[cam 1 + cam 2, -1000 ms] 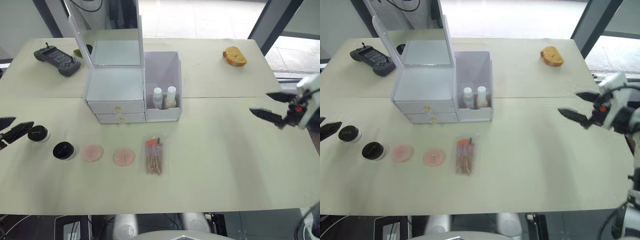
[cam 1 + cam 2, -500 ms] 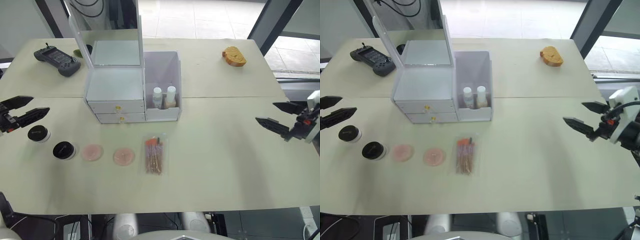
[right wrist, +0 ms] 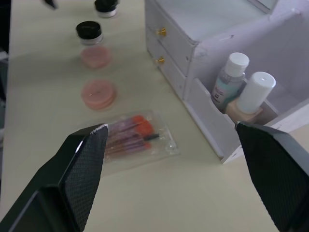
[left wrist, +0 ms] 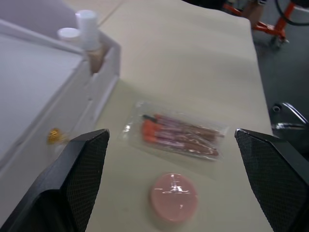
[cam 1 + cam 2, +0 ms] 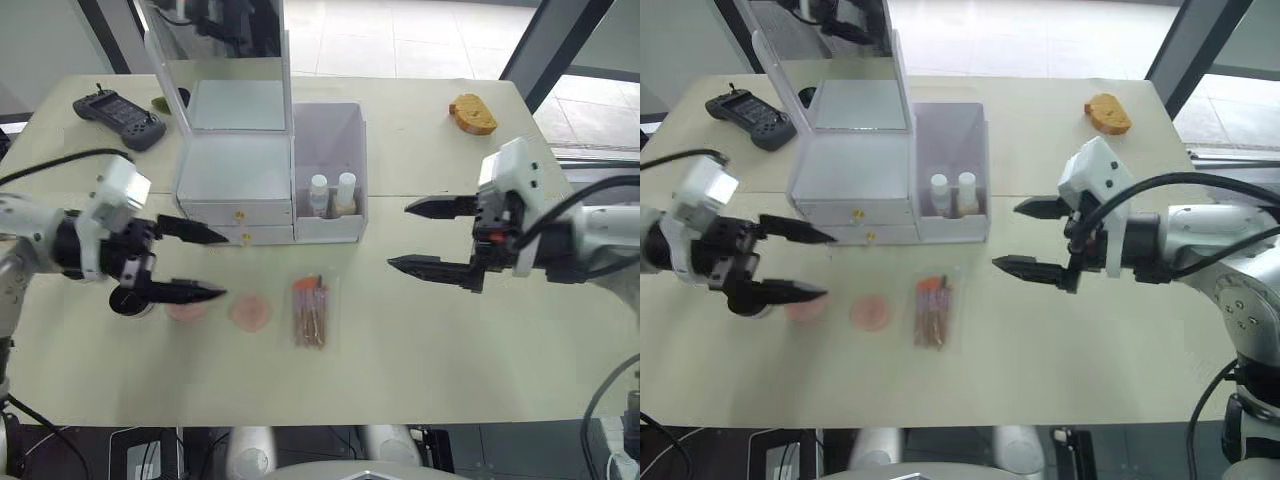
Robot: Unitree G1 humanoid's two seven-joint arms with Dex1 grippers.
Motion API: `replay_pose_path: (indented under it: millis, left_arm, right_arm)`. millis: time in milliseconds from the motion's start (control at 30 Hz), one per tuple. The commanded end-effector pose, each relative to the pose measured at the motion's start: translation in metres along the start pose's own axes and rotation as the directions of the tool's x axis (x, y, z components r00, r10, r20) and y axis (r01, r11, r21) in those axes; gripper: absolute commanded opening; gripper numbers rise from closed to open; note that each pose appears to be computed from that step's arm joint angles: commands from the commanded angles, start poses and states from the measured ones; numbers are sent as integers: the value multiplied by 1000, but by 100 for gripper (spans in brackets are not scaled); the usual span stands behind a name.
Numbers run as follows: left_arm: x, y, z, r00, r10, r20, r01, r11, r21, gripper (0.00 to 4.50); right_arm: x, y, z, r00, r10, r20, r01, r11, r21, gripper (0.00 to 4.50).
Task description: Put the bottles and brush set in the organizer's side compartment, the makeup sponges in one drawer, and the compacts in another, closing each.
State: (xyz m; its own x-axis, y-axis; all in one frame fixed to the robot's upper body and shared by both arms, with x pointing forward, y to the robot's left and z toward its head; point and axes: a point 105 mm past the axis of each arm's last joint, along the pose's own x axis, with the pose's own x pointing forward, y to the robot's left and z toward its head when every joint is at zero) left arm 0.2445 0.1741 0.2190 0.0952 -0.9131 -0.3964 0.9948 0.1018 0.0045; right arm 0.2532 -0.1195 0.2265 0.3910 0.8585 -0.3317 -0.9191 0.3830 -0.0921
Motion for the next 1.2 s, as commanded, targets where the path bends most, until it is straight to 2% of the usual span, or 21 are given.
replay_pose_path:
  millis: [33,100,133,200,267,367,467,500,633,767,900,1033,1200]
  left_arm:
    - [27,-5,1,1000,-28,-10,26,995,-99,450]
    - [41,7,4,996,67,54,-55,976,-212,450]
    - [48,8,2,994,99,50,-84,965,-248,431]
    - [61,-12,-7,1000,20,-18,-24,943,-332,389]
    - [69,-17,-6,999,-35,11,36,898,-438,327]
    - [78,-5,-11,1000,3,-1,-4,848,-530,247]
    - [91,-1,-30,996,35,-82,-76,811,-580,147]
    - [93,0,-37,992,49,-113,-107,804,-585,113]
    - [99,2,-48,986,70,-152,-150,775,-614,1]
    - [111,1,-61,978,96,-185,-192,763,-618,1]
    - [109,12,-87,920,208,-331,-360,779,-513,1]
    - [110,13,-93,908,207,-364,-369,806,-462,1]
    - [109,13,-96,901,202,-384,-368,826,-427,1]
  right_arm:
    - [4,16,-9,1000,15,-5,-15,996,83,445]
    - [5,18,-16,1000,-14,-21,17,988,155,445]
    - [4,18,-23,999,-21,-37,29,972,232,449]
    - [5,19,-32,998,-27,-49,42,940,338,450]
    - [9,19,-35,999,-38,-31,47,899,435,450]
    - [16,13,-43,997,-67,-31,73,828,556,450]
    - [21,-7,-62,984,-168,-65,159,640,751,450]
    - [23,-6,-67,982,-168,-85,170,599,782,450]
    - [37,5,-70,992,-120,-41,100,537,837,450]
    - [61,10,-67,995,-90,46,0,453,892,450]
    - [77,16,-75,999,-38,16,1,407,913,450]
    - [90,13,-88,1000,3,-18,16,340,940,450]
    - [104,17,-96,995,70,-68,39,353,935,450]
